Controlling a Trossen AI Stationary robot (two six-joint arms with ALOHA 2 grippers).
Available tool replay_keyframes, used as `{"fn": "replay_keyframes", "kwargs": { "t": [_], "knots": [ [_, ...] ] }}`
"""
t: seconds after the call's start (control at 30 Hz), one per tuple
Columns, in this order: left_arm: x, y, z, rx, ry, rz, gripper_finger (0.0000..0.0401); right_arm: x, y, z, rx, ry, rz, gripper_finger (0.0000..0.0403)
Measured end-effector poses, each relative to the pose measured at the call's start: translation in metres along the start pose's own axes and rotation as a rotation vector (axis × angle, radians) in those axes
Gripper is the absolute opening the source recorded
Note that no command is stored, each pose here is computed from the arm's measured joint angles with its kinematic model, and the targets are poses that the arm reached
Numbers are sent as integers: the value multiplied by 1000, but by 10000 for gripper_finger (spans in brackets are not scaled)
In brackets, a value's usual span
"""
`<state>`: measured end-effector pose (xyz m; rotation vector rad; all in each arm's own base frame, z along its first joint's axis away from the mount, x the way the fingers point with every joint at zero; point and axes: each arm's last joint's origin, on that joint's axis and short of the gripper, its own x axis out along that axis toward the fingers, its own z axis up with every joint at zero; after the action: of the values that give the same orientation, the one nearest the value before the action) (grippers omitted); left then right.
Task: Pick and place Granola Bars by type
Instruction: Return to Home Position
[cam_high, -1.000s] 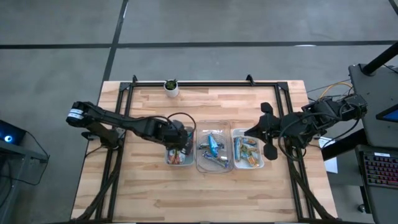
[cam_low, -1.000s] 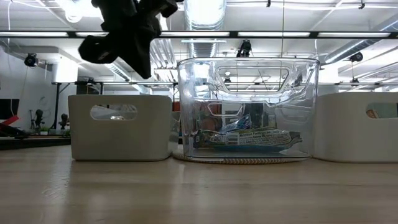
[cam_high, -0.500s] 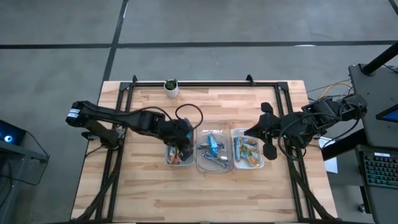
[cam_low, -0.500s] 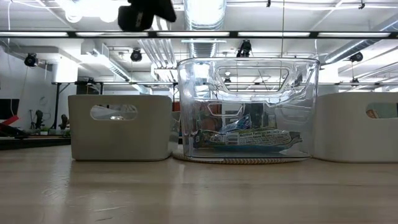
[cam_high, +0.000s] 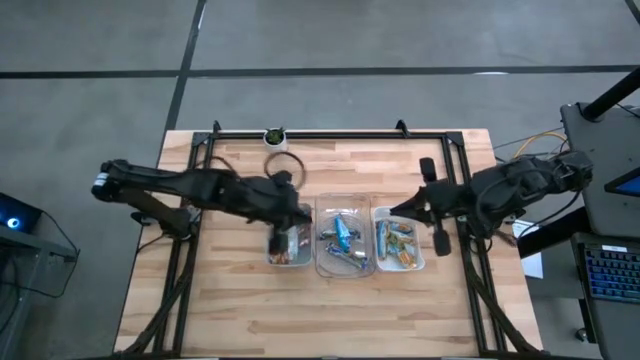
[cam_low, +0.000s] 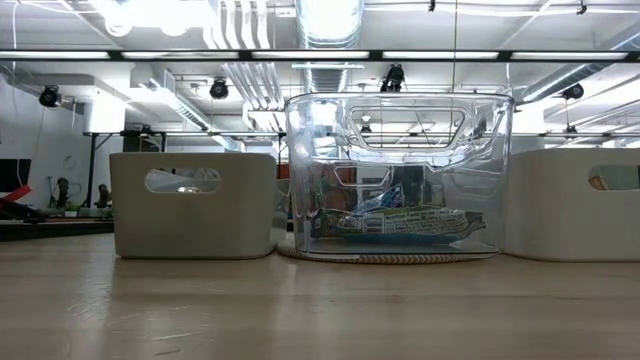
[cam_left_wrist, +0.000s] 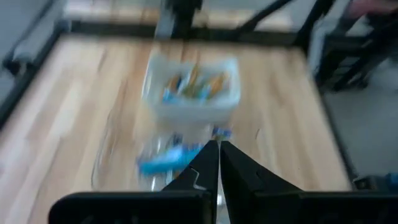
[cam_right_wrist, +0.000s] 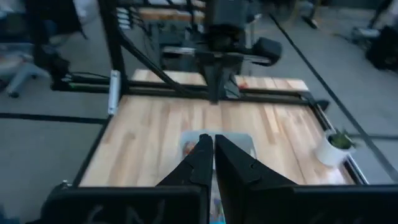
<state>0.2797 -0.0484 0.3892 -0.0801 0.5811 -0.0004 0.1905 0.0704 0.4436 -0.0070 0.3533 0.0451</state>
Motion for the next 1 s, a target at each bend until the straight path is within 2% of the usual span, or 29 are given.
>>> {"fn": "replay_keyframes", "kwargs": {
  "t": [0.1,0.23,0.37,0.53,0.7,0.87,1.0],
  "knots": [
    [-22,1,2,53,-135,-66,0,-8,-1,3,-28,-60,42,9],
    [-51,3,3,132,-364,-163,0,-17,-13,13,-16,-238,97,9],
    [-67,7,-5,127,-507,-172,0,-20,-33,14,-28,-330,190,9],
    [-71,14,-24,99,-502,-181,0,-14,-59,2,-51,-319,246,9],
    [-72,22,-47,76,-474,-193,0,-17,-80,-20,-37,-280,175,9],
    [-82,28,-65,30,-474,-190,0,-36,-82,-55,0,-276,127,9],
    [-90,30,-71,-54,-489,-214,0,-44,-79,-87,54,-266,130,9]
  ]
}}
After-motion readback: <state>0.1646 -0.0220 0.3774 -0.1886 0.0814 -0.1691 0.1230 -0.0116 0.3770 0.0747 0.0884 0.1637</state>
